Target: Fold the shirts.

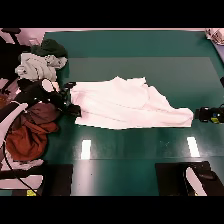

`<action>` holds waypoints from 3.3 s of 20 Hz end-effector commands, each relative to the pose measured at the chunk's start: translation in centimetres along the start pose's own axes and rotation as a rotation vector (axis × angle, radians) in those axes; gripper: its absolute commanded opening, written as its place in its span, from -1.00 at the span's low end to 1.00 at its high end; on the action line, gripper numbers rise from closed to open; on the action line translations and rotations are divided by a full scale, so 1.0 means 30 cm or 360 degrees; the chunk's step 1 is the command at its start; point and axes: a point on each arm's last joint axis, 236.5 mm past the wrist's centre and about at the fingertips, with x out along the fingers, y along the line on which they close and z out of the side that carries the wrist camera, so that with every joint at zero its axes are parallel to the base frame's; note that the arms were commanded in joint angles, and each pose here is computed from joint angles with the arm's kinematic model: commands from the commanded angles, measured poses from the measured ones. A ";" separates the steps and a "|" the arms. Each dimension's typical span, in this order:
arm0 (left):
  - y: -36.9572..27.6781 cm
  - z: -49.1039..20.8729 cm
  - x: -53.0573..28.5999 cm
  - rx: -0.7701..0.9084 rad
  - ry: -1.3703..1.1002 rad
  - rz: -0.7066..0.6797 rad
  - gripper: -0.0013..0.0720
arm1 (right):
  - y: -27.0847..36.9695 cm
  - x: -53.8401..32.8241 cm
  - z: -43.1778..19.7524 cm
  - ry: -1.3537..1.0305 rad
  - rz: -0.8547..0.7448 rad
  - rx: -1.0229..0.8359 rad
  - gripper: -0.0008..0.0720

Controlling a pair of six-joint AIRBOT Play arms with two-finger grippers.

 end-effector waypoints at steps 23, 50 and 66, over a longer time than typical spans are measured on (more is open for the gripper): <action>-0.172 -0.069 -0.265 -0.0206 -0.0102 -0.0118 -0.90 | 0.131 0.212 0.228 0.0240 0.0374 -0.0287 0.14; -0.036 -0.279 -0.411 -0.0399 0.0035 0.0307 -0.90 | 0.238 0.494 -0.036 0.0513 0.0947 0.0163 0.34; -0.028 -0.170 -0.415 -0.0430 -0.0191 0.0293 -0.90 | 0.463 0.516 0.001 0.0406 0.0939 -0.0200 -0.91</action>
